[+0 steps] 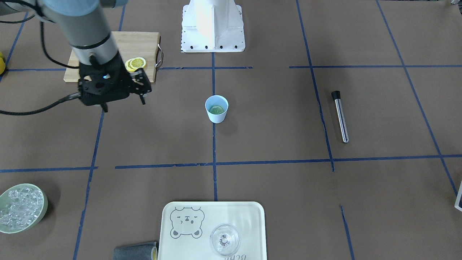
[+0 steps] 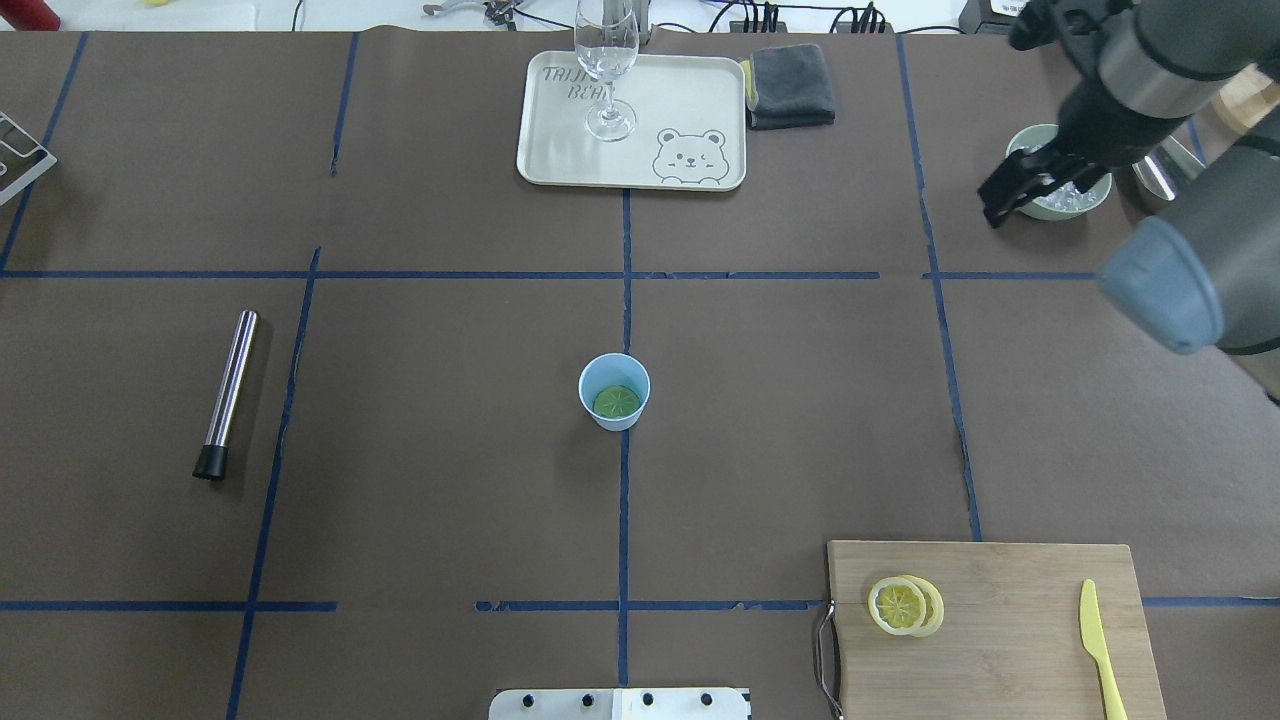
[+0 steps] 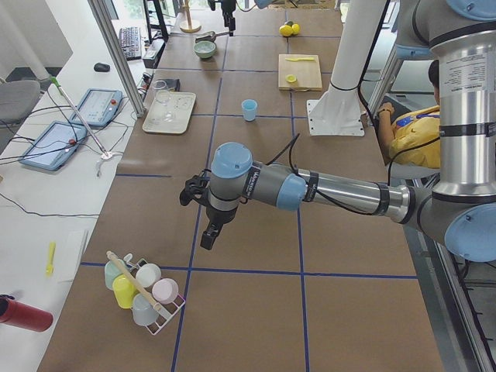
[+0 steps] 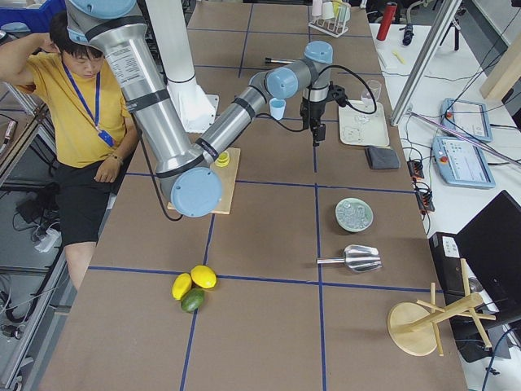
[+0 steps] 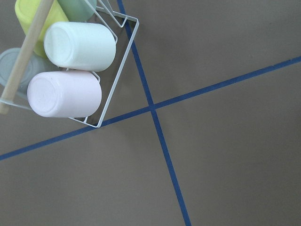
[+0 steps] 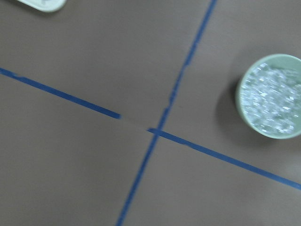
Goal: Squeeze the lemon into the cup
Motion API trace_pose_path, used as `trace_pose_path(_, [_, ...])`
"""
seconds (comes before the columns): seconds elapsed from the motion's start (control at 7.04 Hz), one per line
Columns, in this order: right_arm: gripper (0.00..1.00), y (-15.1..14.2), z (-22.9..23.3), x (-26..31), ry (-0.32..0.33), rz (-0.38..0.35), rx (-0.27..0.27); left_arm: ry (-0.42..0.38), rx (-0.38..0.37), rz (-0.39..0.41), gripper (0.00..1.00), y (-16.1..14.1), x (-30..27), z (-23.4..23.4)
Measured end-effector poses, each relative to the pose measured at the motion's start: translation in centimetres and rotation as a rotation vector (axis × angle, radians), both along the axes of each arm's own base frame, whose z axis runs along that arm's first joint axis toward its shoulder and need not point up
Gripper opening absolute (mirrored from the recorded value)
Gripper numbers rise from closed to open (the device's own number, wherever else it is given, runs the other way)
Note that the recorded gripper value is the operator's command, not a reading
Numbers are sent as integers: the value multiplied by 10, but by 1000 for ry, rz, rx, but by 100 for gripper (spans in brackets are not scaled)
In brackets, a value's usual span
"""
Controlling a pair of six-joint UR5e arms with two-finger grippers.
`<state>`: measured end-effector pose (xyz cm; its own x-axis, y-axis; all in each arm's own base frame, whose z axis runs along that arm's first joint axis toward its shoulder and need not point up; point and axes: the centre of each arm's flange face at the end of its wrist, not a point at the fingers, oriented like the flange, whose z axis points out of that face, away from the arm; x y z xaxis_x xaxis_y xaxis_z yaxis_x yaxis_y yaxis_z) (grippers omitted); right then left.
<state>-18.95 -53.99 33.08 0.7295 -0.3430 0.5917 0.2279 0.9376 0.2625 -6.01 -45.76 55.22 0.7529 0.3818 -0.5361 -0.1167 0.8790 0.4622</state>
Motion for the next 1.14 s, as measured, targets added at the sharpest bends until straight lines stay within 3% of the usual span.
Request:
trace_pose_path(0.28, [100,23,109,85,67,39,-119,47,244,16,100,-4,3,-29])
trace_pose_path(0.43, [100,40,155,120,93,21,-151,100,294,13,100,-7,7,-39])
trace_pose_path(0.71, [100,72,212,190,83,0,-170,234,242,-34,100,-15,29,-53])
trace_pose_path(1.14, [100,113,254,242,48,8,-198,265,194,-3,100,-22,143,-62])
